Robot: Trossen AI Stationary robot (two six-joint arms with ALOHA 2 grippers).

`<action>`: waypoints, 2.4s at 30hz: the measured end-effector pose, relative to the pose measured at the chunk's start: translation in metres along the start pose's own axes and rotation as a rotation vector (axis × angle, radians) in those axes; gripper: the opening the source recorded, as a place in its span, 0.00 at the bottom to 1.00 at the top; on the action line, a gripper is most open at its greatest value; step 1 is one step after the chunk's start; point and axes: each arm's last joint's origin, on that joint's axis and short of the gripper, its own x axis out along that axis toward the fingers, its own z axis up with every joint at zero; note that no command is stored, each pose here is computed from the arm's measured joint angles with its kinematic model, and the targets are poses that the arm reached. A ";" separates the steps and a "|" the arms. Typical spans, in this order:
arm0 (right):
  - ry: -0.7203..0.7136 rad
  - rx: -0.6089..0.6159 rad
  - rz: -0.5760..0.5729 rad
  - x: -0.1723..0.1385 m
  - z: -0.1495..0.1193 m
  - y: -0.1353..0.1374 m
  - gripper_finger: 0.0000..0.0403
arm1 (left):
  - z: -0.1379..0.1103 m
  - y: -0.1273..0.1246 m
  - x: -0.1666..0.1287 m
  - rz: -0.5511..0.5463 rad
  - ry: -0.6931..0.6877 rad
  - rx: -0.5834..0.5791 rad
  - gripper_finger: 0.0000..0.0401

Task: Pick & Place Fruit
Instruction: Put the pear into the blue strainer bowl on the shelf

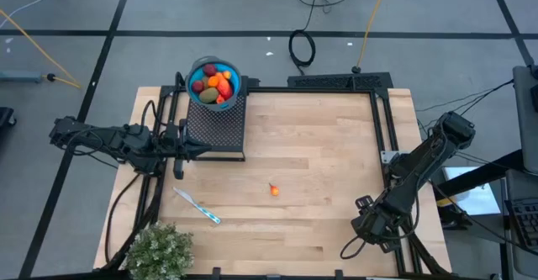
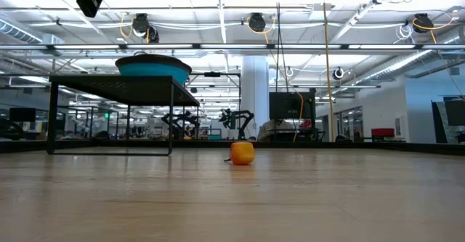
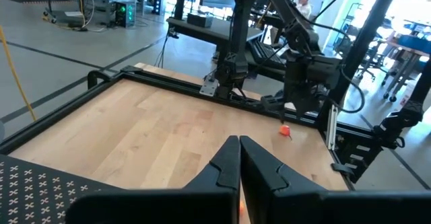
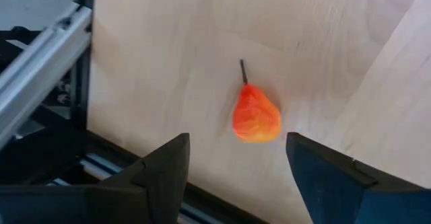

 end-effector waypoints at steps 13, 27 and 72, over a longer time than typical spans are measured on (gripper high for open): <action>-0.088 -0.014 -0.040 0.018 -0.003 -0.012 0.60 | 0.000 0.000 0.000 0.001 0.000 -0.005 0.00; -0.065 -0.050 -0.046 0.035 -0.017 -0.016 0.60 | 0.000 0.000 0.000 0.001 0.000 0.000 0.01; -1.147 -0.107 0.234 -0.102 0.030 -0.044 0.27 | 0.007 -0.004 0.000 -0.092 -0.052 -0.024 0.04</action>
